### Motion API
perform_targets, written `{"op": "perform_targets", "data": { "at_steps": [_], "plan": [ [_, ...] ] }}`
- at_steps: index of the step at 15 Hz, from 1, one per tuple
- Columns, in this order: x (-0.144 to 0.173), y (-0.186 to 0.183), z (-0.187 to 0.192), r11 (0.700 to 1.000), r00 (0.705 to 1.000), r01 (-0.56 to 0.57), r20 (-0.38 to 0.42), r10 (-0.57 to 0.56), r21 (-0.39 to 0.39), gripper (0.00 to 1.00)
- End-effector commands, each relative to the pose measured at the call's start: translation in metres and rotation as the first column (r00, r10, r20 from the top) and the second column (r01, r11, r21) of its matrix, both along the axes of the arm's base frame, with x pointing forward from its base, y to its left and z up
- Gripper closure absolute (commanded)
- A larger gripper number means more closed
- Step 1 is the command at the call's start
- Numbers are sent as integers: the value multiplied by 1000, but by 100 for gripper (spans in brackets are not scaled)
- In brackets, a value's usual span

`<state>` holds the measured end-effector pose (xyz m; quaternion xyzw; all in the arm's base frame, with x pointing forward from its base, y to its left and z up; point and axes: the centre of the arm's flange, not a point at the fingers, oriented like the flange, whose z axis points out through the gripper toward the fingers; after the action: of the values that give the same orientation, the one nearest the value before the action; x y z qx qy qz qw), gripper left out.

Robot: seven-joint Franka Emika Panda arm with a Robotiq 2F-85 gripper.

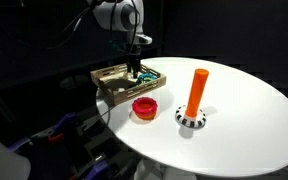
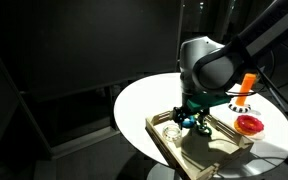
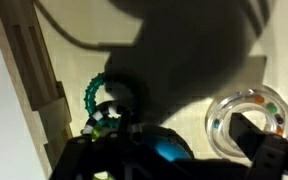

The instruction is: Remove the colorless ring from the crate and put it on the table

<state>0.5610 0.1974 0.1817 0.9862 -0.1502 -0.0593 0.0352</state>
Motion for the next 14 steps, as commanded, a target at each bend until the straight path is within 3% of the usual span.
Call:
{"op": "perform_targets", "data": {
  "at_steps": [1,14],
  "plan": [
    [15,6,-6,1000,1000,5,15,-5,-15,0],
    [26,26,-17,999,999,-20,25,21,-37,0]
  ]
}}
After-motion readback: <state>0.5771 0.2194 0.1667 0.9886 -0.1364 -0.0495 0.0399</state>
